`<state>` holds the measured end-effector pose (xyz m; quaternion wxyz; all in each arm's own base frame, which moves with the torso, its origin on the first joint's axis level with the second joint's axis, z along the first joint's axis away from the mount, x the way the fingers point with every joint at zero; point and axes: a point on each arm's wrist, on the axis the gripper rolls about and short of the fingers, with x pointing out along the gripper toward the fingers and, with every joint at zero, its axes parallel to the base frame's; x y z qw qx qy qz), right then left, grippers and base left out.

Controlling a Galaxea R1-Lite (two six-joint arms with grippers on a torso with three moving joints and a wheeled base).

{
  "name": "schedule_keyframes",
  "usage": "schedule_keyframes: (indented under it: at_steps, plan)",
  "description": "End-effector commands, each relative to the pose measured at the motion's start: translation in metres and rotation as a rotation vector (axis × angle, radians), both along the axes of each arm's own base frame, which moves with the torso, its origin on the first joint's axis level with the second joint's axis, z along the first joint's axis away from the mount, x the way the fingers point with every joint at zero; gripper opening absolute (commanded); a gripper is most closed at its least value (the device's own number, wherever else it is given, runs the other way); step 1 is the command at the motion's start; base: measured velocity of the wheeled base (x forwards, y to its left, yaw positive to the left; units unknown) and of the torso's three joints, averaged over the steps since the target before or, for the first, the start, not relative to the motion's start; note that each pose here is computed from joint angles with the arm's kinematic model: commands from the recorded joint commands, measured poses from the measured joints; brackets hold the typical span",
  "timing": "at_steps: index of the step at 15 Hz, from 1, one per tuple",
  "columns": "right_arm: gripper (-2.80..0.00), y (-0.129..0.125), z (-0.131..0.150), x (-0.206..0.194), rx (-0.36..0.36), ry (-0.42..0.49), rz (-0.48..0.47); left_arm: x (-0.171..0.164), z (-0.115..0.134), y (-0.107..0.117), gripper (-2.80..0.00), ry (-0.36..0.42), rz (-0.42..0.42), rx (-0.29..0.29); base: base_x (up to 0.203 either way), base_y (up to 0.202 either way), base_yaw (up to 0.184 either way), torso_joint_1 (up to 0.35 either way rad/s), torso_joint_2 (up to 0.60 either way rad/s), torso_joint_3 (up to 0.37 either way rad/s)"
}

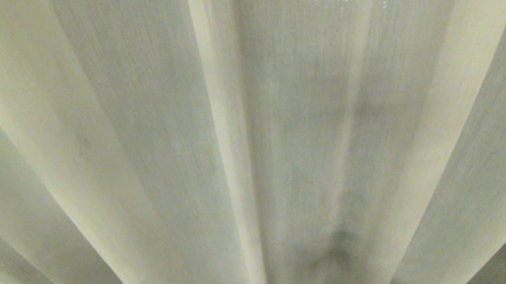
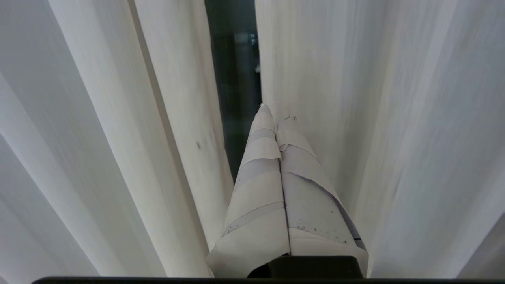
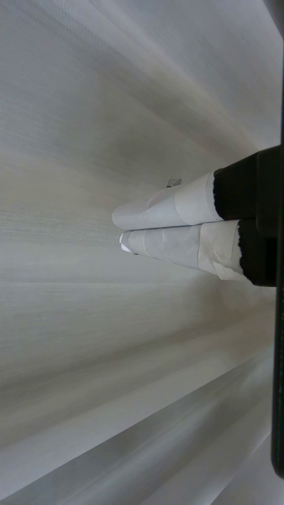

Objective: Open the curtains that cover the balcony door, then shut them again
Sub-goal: Close the outer curtains on both sides

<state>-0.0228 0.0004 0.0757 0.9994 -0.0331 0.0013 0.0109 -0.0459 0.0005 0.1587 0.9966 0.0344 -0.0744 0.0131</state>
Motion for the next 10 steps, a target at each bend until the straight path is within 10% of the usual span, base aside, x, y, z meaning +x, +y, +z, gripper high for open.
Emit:
schedule_keyframes:
  at_steps: [1, 2, 10]
  plan:
    - [-2.8, 0.0, 0.0, 0.0, 0.0, 0.0, 0.001, 0.008, 0.01, 0.0, -2.8, 0.024, -0.013, 0.0, 0.0, 0.0, 0.0, 0.0, 0.0, 0.0]
    - [-2.8, 0.0, 0.0, 0.0, -0.001, 0.0, 0.001, 0.008, 0.011, 0.0, 0.0, 0.023, -0.016, -0.002, 0.0, 0.0, 0.0, 0.0, 0.0, 0.0]
    - [-2.8, 0.0, 0.0, 0.0, -0.001, 0.0, 0.001, 0.041, 0.053, -0.001, 0.0, 0.035, -0.071, -0.019, 0.0, 0.0, 0.0, 0.0, 0.0, 0.0]
